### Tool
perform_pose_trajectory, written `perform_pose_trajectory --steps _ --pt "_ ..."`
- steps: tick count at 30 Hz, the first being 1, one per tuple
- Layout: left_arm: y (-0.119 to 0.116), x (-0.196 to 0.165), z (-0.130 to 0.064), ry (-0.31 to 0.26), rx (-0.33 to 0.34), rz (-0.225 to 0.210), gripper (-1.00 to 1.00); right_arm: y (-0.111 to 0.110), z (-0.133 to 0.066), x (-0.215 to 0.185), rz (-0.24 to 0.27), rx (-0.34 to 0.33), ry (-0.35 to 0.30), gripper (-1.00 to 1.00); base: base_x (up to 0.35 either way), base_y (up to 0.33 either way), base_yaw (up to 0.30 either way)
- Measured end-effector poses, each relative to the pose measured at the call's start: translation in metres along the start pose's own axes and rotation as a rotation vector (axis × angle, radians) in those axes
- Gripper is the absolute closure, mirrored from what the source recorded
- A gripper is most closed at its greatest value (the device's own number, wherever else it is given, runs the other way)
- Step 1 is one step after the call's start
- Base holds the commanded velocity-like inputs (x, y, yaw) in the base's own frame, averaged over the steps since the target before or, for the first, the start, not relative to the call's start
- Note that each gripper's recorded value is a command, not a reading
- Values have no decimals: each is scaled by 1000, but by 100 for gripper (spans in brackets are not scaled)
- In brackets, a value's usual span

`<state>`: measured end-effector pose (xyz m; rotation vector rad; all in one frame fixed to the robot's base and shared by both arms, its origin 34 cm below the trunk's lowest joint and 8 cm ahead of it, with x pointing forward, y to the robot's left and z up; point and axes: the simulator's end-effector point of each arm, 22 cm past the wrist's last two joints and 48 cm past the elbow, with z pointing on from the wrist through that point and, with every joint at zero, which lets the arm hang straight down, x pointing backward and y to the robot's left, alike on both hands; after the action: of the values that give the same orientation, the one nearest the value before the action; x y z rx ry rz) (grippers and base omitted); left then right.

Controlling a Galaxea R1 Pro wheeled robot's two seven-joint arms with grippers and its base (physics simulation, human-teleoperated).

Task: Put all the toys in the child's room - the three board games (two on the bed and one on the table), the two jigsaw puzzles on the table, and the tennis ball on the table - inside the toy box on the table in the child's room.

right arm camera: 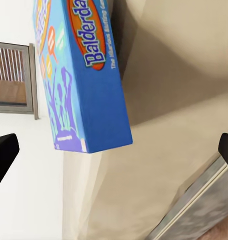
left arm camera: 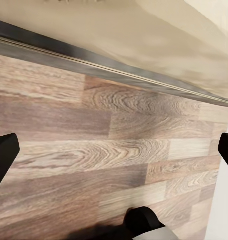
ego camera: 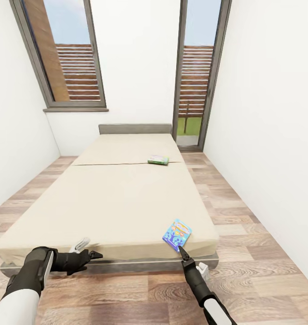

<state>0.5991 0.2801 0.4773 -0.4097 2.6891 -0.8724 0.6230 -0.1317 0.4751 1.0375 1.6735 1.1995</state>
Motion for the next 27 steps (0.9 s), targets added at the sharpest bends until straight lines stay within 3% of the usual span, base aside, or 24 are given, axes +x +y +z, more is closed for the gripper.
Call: perform_pose_trajectory --steps 19,27 --pt "0 0 0 1 -1 3 -100 0 0 0 0 0 0 -100 1 47 0" --pt "0 0 0 0 -2 5 -100 0 0 0 0 0 0 -100 104 0 0"
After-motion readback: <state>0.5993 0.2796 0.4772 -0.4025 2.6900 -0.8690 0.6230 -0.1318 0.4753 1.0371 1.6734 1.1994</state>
